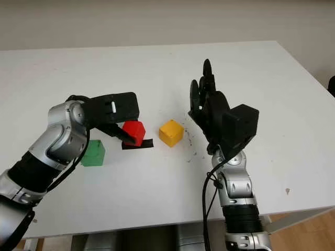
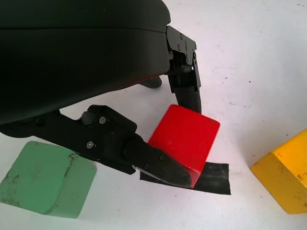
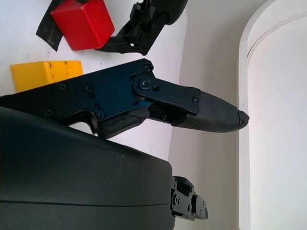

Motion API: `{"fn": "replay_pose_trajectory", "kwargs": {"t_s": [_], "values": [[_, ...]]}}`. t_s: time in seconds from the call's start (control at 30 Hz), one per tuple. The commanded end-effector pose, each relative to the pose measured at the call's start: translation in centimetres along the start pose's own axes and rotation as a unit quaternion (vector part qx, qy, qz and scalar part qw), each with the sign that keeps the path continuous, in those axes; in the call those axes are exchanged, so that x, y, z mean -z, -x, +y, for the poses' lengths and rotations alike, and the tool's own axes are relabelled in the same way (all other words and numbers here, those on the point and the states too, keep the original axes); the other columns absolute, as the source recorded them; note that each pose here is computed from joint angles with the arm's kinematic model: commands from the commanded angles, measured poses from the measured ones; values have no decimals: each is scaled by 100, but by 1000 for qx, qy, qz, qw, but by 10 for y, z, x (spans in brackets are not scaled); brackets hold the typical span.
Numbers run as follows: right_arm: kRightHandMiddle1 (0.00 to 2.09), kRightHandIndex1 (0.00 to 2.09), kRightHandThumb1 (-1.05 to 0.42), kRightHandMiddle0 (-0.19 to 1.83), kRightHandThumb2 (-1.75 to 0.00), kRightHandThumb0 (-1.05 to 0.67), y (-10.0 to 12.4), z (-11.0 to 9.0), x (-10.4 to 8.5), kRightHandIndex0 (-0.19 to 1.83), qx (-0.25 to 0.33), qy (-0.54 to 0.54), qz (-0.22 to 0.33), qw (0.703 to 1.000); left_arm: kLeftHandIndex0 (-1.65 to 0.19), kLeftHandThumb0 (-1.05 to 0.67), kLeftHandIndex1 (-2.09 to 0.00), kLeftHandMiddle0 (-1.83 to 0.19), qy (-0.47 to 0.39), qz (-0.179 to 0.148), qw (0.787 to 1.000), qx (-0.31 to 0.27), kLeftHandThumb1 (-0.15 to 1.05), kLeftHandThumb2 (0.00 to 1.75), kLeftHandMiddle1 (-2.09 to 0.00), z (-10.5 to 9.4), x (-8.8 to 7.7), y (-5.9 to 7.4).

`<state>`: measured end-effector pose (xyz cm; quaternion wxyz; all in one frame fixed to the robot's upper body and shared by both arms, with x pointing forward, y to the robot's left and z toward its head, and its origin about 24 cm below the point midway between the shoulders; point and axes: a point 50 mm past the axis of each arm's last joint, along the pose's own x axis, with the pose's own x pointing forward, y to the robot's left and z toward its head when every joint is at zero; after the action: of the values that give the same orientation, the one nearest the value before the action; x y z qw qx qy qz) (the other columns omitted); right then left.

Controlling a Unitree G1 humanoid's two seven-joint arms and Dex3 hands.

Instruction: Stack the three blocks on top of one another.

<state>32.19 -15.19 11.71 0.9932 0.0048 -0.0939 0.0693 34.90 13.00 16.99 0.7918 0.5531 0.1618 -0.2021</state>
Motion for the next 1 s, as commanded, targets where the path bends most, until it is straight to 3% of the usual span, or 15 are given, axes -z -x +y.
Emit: {"fn": "replay_pose_trajectory", "kwargs": {"t_s": [0.0,0.1,0.23,0.43,0.6,0.83,0.97], "values": [[0,0,-105,-19,-68,-74,0,1,-5,-19,-2,-1,-11,1000,-16,-62,-53,-14,-6,-10,1000,7,102,6,-14,0,-3,1],[0,0,-105,-19,-70,-74,-1,1,-5,-19,-4,1,-12,1000,-13,-65,-32,-9,-3,-12,1000,16,103,5,-6,1,-4,3],[0,0,-105,-19,-69,-75,-1,1,-5,-19,-3,3,-13,1000,-12,-68,-22,-6,0,-11,1000,24,104,5,-5,2,-6,4],[0,0,-105,-19,-69,-75,-1,1,-5,-19,-1,0,-11,1000,-13,-71,-15,-2,9,-14,999,36,104,7,-4,2,-8,6],[0,0,-105,-19,-69,-74,-1,0,-5,-19,-4,3,-14,1000,-13,-79,-11,-1,22,-17,999,32,105,22,-5,6,-9,10],[1,0,-105,-19,-57,-78,-7,-9,-9,-19,-15,17,-10,1000,-9,-77,-7,-6,117,-82,988,-57,105,49,-6,32,-3,23],[8,6,-105,-7,-30,-73,-15,-18,-20,-9,-21,29,-15,999,-3,-78,-4,4,198,-134,964,-114,105,58,-3,49,7,34]]}}
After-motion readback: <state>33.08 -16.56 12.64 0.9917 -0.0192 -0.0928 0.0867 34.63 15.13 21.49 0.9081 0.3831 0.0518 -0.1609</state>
